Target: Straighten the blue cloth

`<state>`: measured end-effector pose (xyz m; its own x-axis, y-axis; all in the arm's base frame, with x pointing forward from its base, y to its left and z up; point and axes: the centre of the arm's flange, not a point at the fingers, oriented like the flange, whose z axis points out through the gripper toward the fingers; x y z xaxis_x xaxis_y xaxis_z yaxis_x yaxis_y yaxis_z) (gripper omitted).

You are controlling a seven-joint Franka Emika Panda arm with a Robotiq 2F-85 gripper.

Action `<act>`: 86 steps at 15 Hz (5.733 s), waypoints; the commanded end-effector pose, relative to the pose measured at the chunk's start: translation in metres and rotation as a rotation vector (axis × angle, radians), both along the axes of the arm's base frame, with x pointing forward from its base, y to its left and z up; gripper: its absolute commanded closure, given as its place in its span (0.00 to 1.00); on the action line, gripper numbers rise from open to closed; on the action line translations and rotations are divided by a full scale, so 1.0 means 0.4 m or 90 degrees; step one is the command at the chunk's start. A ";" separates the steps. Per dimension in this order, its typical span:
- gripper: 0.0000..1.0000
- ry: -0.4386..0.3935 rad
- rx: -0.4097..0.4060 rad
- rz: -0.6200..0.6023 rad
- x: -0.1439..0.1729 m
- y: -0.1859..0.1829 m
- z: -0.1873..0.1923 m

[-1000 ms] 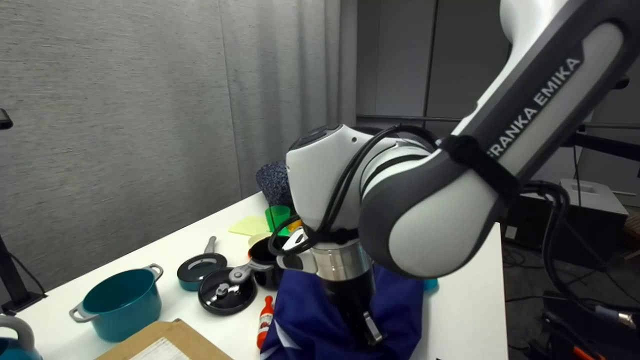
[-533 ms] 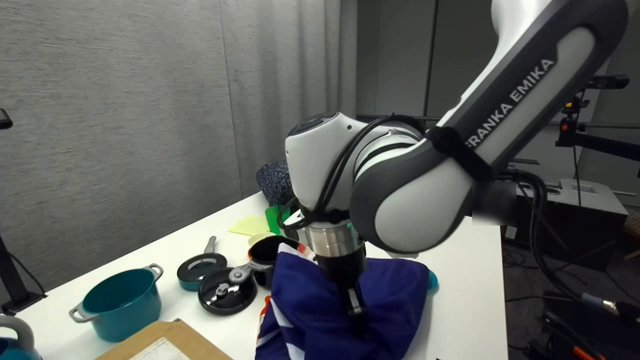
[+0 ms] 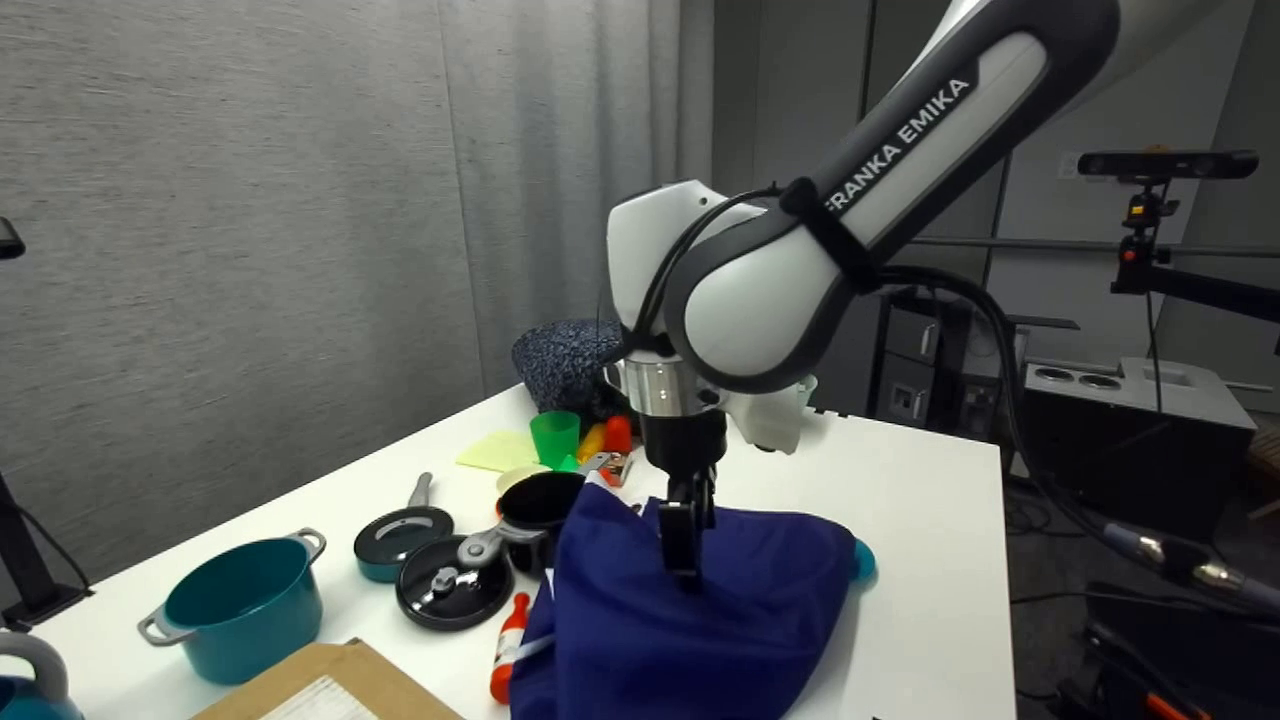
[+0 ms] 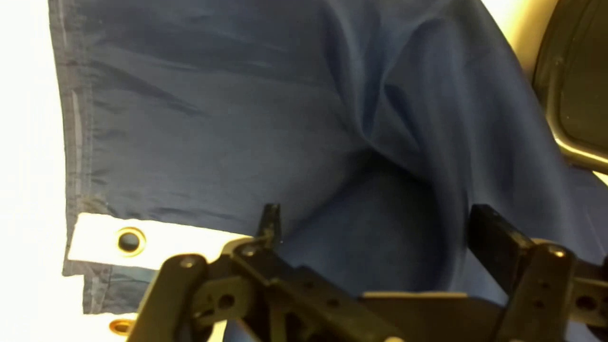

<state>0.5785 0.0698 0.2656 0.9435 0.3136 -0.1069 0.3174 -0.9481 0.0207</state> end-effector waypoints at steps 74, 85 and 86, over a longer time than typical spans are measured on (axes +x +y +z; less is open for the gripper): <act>0.00 0.048 0.122 0.312 0.035 0.282 -0.014; 0.00 0.038 0.163 0.469 -0.096 0.240 -0.069; 0.00 0.031 0.170 0.440 -0.099 0.256 -0.080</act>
<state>0.5537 0.1681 0.2364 0.4914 0.8705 -0.0276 0.8497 -0.4862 -0.2039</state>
